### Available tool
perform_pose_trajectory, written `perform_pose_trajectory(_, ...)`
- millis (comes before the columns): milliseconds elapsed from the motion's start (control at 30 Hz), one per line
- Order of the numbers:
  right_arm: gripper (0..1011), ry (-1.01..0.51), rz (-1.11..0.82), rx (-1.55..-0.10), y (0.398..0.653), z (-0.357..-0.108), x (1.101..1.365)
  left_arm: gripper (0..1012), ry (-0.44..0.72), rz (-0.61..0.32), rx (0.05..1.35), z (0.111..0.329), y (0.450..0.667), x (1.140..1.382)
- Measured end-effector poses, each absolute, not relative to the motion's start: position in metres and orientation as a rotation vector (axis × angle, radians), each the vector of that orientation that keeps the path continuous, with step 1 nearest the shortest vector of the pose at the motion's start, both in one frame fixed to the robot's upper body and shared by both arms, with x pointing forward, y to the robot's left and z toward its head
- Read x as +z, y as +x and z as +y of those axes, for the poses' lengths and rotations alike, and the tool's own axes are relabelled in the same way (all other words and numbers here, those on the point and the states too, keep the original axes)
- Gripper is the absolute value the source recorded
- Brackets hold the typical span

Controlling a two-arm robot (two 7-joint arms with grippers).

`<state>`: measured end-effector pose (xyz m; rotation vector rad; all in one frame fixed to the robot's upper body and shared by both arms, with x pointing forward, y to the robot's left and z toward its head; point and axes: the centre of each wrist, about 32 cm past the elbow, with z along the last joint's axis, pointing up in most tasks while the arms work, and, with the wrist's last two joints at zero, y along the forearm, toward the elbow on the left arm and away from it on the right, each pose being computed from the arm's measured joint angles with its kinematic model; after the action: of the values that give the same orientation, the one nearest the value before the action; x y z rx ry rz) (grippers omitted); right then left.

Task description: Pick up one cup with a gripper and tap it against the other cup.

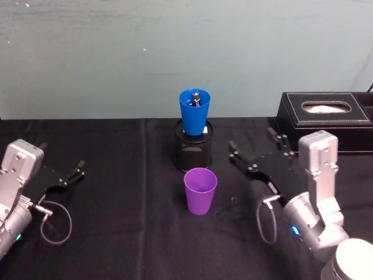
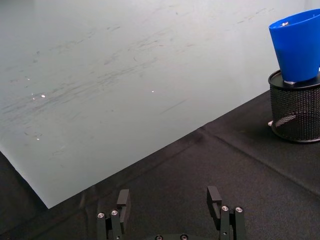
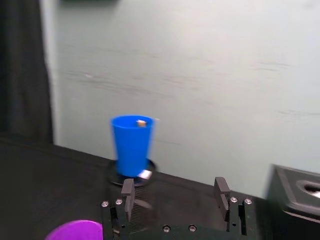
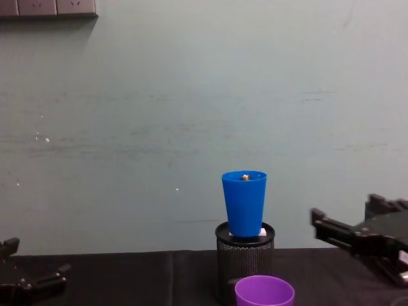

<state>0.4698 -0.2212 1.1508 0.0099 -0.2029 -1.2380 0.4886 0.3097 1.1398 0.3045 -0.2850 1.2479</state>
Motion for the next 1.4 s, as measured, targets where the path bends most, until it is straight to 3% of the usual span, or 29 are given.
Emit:
perform_pose_trajectory(333, 1002, -0.045, -0.176, -1.39, 0.461, -0.224, 1.146, 1000, 0.305, -0.285, 1.248, 0.31, 0.489, 1.14)
perform_pose_trajectory(1400, 1003, -0.045, -0.177, -1.38, 0.46, -0.224, 1.142, 1000, 0.304, -0.285, 1.248, 0.31, 0.489, 1.14)
